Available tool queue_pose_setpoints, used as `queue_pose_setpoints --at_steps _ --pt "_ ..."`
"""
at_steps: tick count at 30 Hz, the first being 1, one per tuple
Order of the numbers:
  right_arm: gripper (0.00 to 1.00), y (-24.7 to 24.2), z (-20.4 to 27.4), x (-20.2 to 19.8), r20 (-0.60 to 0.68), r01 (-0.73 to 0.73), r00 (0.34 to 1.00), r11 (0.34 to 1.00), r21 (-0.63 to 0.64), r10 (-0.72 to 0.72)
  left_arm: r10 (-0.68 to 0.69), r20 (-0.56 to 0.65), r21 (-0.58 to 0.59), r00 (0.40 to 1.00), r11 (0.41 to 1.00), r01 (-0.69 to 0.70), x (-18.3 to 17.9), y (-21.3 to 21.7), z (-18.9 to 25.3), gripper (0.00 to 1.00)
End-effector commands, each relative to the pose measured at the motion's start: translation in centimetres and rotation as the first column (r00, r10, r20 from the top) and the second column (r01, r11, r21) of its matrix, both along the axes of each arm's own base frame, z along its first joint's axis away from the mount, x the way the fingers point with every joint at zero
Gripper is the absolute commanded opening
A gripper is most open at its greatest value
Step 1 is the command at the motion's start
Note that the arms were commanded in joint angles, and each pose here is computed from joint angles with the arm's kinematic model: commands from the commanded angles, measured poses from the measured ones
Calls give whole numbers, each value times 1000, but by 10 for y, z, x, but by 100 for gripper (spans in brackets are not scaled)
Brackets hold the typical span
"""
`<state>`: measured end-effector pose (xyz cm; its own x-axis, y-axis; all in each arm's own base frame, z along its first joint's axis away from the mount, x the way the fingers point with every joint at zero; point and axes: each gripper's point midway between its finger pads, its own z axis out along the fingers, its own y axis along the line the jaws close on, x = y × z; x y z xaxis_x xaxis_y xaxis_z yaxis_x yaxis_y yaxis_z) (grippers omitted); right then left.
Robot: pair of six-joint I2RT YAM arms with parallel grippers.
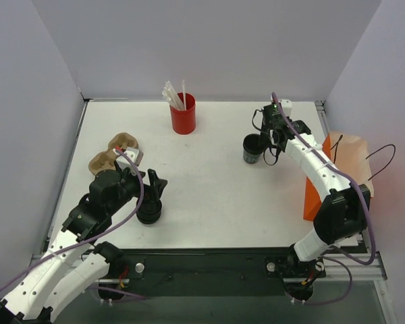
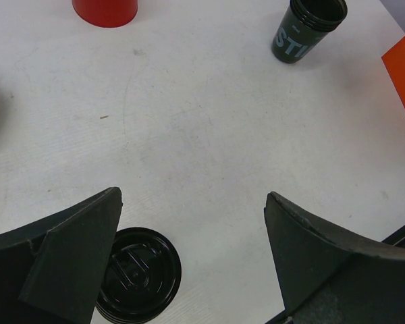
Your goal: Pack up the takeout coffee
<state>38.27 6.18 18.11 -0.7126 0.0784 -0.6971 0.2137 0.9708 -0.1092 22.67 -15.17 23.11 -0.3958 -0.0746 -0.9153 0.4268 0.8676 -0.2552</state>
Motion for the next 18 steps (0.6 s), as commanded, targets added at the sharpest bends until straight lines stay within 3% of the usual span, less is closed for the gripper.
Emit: queue_pose_setpoints --at_steps 1,8,18 --pt "40 2 -2 22 -6 1 1000 999 35 -1 -1 51 -12 999 1000 2 4 -2 12 97" --pt "31 -1 -19 38 -44 25 999 998 49 -23 -4 47 -7 999 1000 4 5 -3 11 96" --pt "28 -1 -37 45 -81 40 996 998 57 -36 -14 47 -6 999 1000 14 5 -4 11 96"
